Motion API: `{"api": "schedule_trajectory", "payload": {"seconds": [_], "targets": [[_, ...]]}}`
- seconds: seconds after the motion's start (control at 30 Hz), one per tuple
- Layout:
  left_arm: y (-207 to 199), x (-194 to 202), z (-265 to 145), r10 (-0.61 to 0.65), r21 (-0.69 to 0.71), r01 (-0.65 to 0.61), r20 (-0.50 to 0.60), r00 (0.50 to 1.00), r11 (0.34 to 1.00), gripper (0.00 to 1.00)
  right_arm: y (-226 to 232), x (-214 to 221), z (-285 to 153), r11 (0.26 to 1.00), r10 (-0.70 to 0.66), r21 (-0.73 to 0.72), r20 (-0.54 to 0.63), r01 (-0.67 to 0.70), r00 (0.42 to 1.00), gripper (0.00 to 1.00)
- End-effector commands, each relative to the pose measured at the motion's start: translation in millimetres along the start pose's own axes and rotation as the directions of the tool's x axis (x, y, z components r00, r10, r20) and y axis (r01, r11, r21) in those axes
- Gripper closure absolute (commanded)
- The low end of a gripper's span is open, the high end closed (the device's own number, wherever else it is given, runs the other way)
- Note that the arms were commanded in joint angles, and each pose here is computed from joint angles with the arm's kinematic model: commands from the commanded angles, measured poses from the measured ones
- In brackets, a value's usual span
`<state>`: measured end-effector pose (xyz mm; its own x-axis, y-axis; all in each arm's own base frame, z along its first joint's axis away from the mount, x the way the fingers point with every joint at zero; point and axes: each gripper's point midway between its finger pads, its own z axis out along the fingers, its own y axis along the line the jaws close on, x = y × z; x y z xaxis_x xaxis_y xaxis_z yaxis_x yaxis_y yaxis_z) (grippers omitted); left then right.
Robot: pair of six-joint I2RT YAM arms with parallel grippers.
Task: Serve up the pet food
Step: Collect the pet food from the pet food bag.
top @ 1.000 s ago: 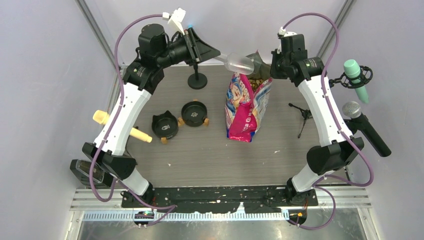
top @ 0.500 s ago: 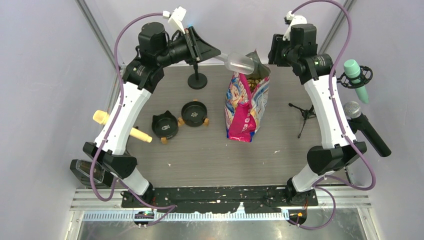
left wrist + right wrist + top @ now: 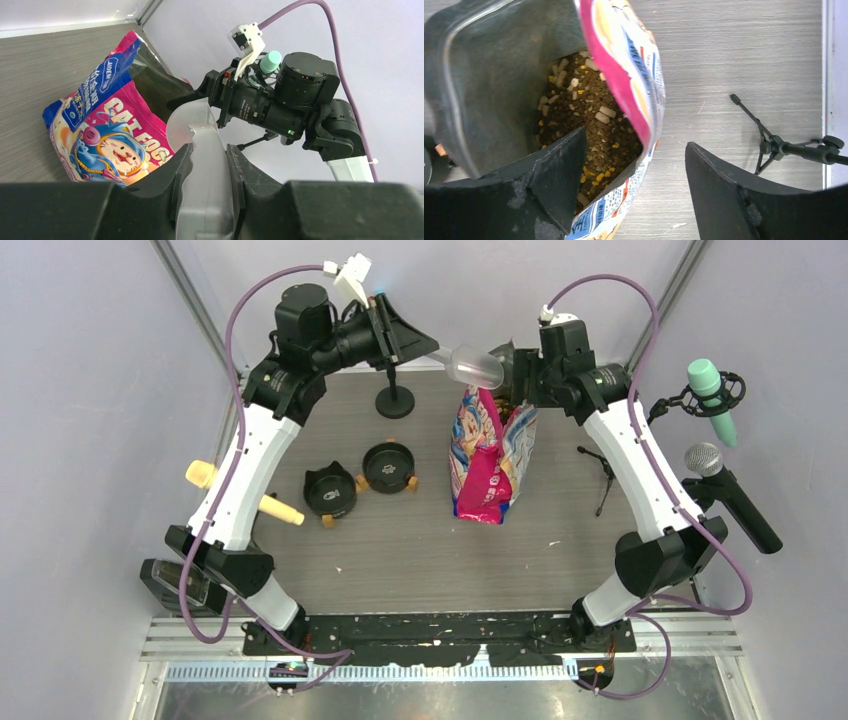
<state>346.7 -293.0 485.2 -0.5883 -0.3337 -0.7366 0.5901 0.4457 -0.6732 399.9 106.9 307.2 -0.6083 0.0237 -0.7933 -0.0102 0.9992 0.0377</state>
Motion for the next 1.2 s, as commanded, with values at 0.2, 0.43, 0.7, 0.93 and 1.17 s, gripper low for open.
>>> {"api": "schedule_trajectory", "payload": {"seconds": [0.2,0.43,0.7,0.93,1.17], "targets": [[-10,-12,-16,0.056,-0.004,-0.056,0.054,0.997,0.998,1.00,-8,9,19,0.996,0.043,0.074,-0.046,-0.040,0.998,0.34],[-10,-10,-19,0.066,-0.007,-0.066,0.055,0.996,0.998,1.00,-2,22,29,0.997,0.057,0.056,-0.090,-0.052,0.994,0.44],[-10,-7,-20,0.062,-0.003,-0.062,0.048,0.997,0.998,1.00,-11,-4,12,0.998,0.035,0.051,0.008,-0.036,0.999,0.95],[-9,-6,-19,0.059,-0.004,-0.059,0.044,0.997,0.998,1.00,-35,-48,-14,0.999,-0.026,0.050,0.161,0.018,0.987,0.95],[-8,-6,-18,0.057,-0.006,-0.057,0.038,0.998,0.998,1.00,-41,-62,-14,0.996,-0.084,0.038,0.200,0.078,0.976,0.95]]}}
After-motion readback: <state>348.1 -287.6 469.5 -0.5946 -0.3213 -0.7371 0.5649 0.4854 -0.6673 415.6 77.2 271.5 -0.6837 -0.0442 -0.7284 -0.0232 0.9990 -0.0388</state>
